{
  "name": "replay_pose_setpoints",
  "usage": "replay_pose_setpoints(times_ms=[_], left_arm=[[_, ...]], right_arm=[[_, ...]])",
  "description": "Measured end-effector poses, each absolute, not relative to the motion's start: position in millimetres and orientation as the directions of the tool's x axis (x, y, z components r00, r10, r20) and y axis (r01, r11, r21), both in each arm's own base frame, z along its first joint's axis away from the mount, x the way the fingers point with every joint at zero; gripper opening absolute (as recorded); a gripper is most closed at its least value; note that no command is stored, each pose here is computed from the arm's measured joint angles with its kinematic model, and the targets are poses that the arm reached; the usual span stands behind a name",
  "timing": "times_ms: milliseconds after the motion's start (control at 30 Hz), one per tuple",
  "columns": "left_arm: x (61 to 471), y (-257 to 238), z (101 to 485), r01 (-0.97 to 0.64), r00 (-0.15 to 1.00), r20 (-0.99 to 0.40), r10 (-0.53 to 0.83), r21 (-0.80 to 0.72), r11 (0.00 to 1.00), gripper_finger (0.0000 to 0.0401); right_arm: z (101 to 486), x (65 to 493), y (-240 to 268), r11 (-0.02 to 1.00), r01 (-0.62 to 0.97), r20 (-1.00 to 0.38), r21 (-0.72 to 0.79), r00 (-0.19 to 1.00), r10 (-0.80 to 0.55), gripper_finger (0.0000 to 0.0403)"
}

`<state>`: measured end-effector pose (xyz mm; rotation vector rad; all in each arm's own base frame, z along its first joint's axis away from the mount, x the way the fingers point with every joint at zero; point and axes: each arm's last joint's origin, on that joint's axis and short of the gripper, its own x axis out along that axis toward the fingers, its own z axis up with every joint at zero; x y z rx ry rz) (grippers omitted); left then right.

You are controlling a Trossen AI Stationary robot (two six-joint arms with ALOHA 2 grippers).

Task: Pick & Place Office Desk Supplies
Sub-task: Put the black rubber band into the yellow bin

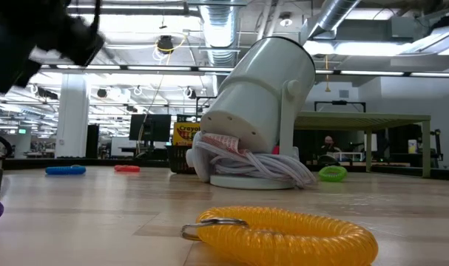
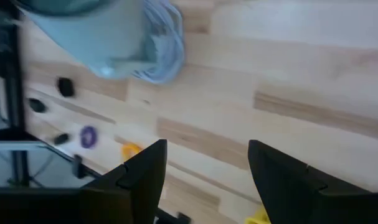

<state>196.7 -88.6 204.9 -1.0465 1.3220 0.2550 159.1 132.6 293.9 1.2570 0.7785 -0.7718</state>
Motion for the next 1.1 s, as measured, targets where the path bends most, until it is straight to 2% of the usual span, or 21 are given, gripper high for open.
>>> replay_pose_setpoints(times_ms=[133, 300, 533, 867, 1000, 1100], left_arm=[[193, -100, 181, -0.635, 0.387, -0.836, -0.391, -0.548, 0.545, 0.0125], [188, -101, 166, -0.667, 0.457, -0.825, -0.333, -0.565, 0.486, 0.0132], [188, -100, 150, -0.7, 0.426, -0.861, -0.279, -0.508, 0.502, 0.0132], [207, -118, 123, -0.682, 0.348, -0.871, -0.348, -0.49, 0.543, 0.013], [209, -119, 119, -0.698, 0.324, -0.881, -0.345, -0.469, 0.541, 0.0104], [209, -118, 118, -0.706, 0.322, -0.883, -0.341, -0.464, 0.535, 0.0051]], right_arm=[[300, 161, 124, 0.163, 0.826, -0.828, 0.54, 0.556, -0.074, 0.0221], [305, 164, 118, 0.163, 0.808, -0.813, 0.566, 0.58, -0.057, 0.0221], [304, 164, 119, 0.175, 0.808, -0.814, 0.562, 0.578, -0.054, 0.0221], [304, 162, 121, 0.193, 0.805, -0.814, 0.561, 0.578, -0.045, 0.0221], [304, 162, 121, 0.195, 0.805, -0.815, 0.56, 0.578, -0.046, 0.0221], [304, 162, 121, 0.203, 0.804, -0.815, 0.559, 0.578, -0.046, 0.0221]])
